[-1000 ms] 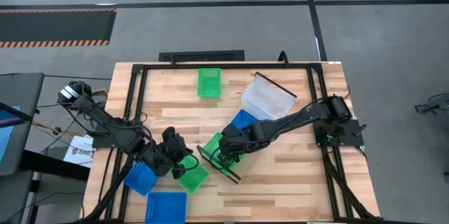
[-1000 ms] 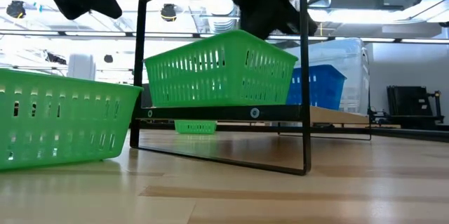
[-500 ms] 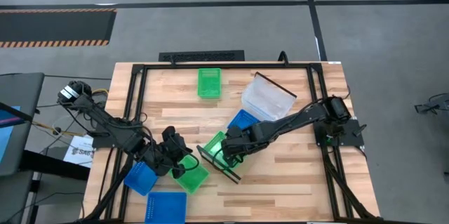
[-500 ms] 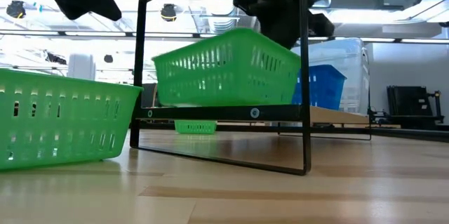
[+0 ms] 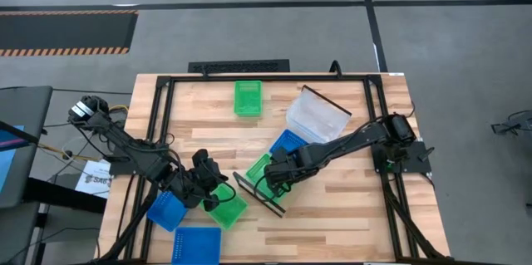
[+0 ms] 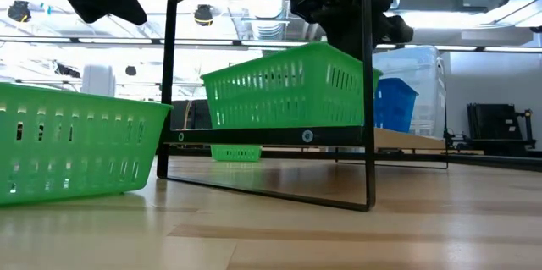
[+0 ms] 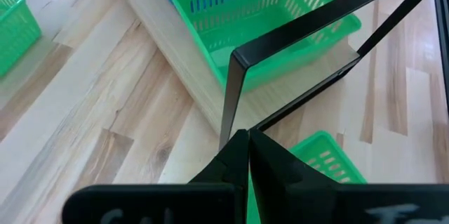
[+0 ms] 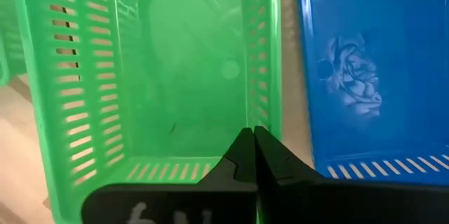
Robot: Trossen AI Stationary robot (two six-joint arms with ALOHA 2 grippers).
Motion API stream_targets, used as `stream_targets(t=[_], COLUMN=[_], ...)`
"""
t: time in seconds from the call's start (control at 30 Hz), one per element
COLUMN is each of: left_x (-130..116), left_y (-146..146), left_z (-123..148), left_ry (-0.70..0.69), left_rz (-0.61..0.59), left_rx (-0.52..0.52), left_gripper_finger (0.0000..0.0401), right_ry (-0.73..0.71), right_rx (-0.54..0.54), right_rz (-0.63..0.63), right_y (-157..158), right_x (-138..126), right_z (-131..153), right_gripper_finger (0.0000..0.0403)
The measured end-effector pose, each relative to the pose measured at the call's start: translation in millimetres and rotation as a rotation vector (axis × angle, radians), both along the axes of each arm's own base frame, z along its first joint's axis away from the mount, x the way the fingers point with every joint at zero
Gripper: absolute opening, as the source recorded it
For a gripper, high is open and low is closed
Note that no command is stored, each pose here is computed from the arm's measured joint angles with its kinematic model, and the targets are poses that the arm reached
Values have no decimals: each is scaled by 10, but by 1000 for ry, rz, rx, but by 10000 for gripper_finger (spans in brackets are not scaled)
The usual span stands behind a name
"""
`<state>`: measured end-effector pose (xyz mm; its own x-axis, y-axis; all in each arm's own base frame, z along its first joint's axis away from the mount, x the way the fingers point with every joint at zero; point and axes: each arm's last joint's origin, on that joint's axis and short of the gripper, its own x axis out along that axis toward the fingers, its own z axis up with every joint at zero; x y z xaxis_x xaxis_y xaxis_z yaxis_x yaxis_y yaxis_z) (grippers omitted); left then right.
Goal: Stack baskets on shelf by color
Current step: Put the middle green bin on the shelf, then stack the top green bin on the other green bin on the shelf
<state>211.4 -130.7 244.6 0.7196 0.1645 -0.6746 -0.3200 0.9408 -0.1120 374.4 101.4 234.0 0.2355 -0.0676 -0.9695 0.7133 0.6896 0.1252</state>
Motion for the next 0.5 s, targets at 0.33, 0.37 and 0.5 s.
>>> stream_targets(t=[0.33, 0.37, 0.5], left_x=[0, 0, 0], left_y=[0, 0, 0], left_z=[0, 0, 0], left_ry=[4, 4, 5], left_rz=[-14, -14, -20], left_rx=[15, 15, 22], left_gripper_finger=[0, 0, 0], right_ry=[73, 72, 51], right_rx=[-36, -46, -59], right_rz=[-17, -19, 19], right_y=[-24, -27, -24], right_x=[-69, -67, -45], right_z=[67, 96, 218], right_gripper_finger=[3, 3, 3])
